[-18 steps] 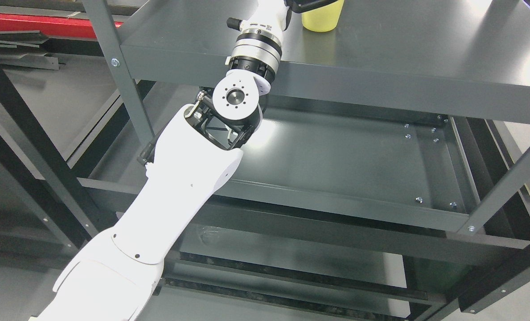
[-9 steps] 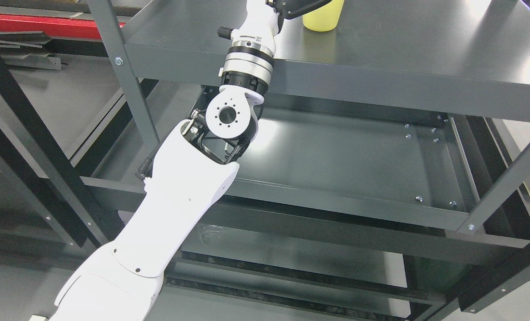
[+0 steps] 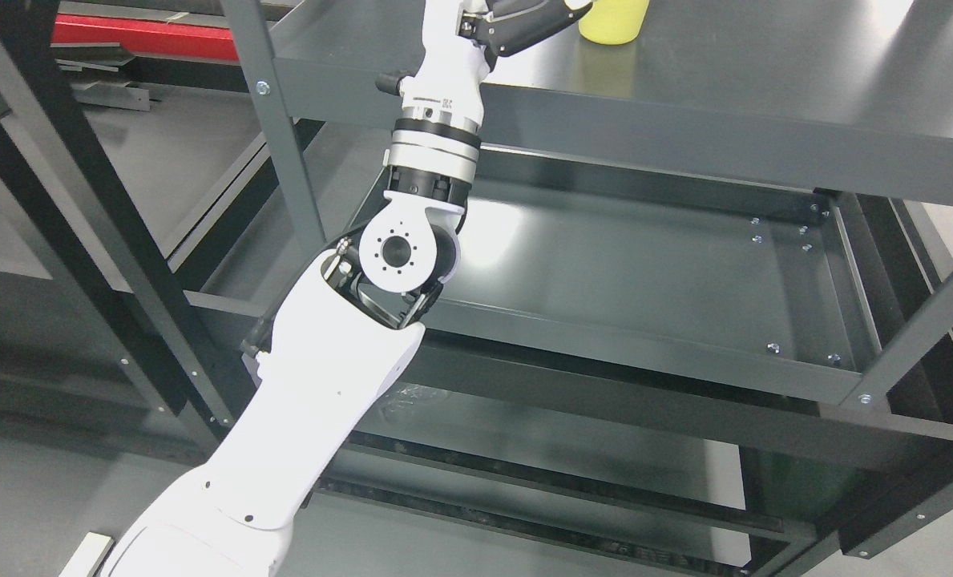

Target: Place yellow IKEA cup on middle right shelf

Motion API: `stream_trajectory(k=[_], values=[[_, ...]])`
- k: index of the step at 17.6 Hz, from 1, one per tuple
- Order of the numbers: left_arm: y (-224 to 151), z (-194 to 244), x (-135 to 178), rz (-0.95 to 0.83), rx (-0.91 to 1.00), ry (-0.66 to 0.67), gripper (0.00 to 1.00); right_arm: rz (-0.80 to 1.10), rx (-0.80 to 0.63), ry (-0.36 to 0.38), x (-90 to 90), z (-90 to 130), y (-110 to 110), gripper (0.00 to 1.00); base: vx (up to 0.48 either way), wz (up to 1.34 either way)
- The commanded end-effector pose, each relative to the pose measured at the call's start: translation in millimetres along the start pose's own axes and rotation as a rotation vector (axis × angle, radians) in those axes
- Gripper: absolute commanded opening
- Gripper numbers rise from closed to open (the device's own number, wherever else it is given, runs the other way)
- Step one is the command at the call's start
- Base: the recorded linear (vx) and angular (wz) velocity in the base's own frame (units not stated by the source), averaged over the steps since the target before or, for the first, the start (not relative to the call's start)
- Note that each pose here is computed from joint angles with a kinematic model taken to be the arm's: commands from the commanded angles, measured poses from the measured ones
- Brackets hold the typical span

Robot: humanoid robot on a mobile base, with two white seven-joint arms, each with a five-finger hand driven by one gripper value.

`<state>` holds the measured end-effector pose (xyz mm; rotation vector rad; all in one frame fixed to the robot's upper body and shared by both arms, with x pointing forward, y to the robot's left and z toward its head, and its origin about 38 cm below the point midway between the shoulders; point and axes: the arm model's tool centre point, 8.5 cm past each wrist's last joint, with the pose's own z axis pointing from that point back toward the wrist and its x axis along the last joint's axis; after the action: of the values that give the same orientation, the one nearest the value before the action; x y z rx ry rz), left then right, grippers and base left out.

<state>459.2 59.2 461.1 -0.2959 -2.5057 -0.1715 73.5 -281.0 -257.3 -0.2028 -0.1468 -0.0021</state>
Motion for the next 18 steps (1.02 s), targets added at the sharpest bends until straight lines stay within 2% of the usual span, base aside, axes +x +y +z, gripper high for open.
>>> stream_trajectory(k=[1,4,7,12,15,16,18], values=[[1,27,27,0.031,-0.062,-0.114,0.99,-0.003,-0.013,0.015,-9.1,-1,-10,0.99,-0.078,0.08],[-5,66,25,0.072,-0.194,-0.192,0.99,-0.003,-0.013,0.015,-9.1,-1,-10,0.99,-0.080,0.04],[-4,113,-1,0.090,-0.256,-0.133,0.99,-0.003,-0.013,0.015,-9.1,-1,-10,0.99,-0.071,-0.11],[-3,208,-34,0.174,-0.186,0.020,0.99,-0.003,-0.013,0.015,-9.1,-1,-10,0.99,-0.087,-0.26],[-8,280,-54,0.219,-0.124,0.190,0.99,-0.003,-0.013,0.015,-9.1,-1,-10,0.99,-0.104,-0.31],[-4,296,-64,0.209,-0.095,0.248,0.99,-0.003,-0.013,0.015,-9.1,-1,-10,0.99,-0.087,-0.29],[30,307,-87,0.134,0.010,0.359,0.97,-0.003,-0.013,0.015,-9.1,-1,-10,0.99,-0.095,-0.16]])
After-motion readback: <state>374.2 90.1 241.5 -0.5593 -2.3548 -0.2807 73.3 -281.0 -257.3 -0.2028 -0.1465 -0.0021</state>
